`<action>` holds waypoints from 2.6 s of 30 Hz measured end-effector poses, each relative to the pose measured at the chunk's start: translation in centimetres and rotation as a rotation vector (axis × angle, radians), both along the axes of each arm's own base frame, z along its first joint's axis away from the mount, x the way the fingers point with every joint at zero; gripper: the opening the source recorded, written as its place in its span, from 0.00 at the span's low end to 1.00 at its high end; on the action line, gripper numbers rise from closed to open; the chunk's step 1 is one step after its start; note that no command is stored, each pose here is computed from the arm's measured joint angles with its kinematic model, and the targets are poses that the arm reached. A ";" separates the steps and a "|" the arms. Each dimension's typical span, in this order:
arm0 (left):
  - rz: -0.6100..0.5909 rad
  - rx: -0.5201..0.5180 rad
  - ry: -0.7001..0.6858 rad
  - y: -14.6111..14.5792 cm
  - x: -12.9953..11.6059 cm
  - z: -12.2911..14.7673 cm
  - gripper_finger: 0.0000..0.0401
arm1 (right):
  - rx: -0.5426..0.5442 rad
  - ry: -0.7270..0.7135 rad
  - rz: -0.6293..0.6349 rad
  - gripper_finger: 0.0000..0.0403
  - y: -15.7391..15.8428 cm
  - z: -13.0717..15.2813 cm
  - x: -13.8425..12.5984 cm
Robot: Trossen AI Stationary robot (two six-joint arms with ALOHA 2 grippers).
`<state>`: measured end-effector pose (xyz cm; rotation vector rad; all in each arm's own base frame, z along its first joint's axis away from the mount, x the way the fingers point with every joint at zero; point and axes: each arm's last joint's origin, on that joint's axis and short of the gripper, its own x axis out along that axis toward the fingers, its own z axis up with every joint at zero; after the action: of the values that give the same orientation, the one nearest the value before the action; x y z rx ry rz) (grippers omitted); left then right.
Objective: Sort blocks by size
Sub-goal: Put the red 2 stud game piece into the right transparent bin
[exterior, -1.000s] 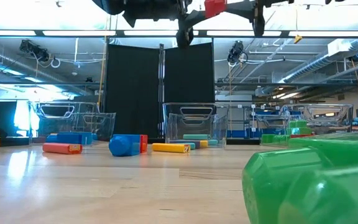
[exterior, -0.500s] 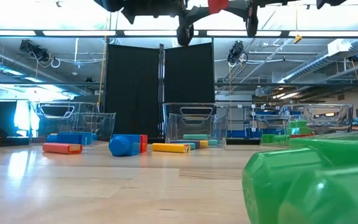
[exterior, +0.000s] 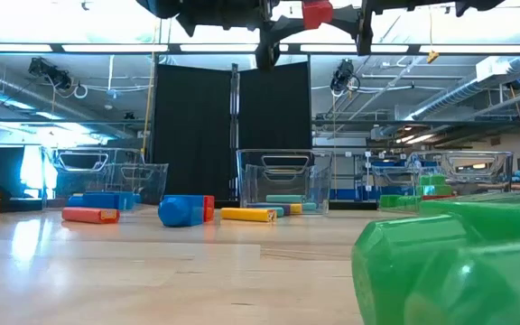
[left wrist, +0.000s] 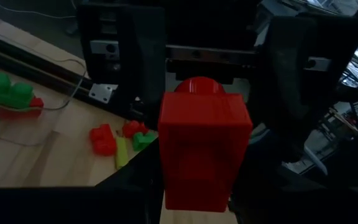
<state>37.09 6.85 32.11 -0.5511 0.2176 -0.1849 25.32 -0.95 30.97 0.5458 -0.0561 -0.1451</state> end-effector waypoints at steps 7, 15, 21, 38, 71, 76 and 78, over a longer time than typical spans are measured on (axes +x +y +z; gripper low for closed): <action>0.048 -0.030 0.029 0.1 0.0 -0.3 0.38 | 0.001 0.034 -0.014 0.65 -0.4 -0.8 0.8; 0.042 -0.023 0.053 -0.1 0.0 -0.4 0.38 | -0.024 0.035 -0.019 0.47 -0.5 -1.1 1.2; 0.043 -0.024 0.046 -0.2 0.0 -0.4 0.38 | -0.032 0.025 -0.015 0.36 -0.6 -1.0 1.2; 0.018 0.037 0.005 -0.1 0.1 -0.2 0.58 | -0.028 0.012 0.007 0.36 -0.5 -0.8 1.1; 0.330 0.131 0.406 2.9 -8.1 1.7 0.56 | 0.172 0.675 -0.508 0.36 -9.7 2.7 -7.6; 0.378 0.138 0.449 1.3 -9.6 2.6 0.56 | 0.281 0.864 -0.602 0.36 -12.8 0.8 -8.8; 0.393 0.133 0.468 0.7 -10.0 2.8 0.56 | 0.326 0.929 -0.640 0.36 -14.3 -0.1 -9.4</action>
<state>27.12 7.57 34.87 -0.4888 0.5649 0.3439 15.91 -15.21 30.90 0.7257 0.7154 -1.0315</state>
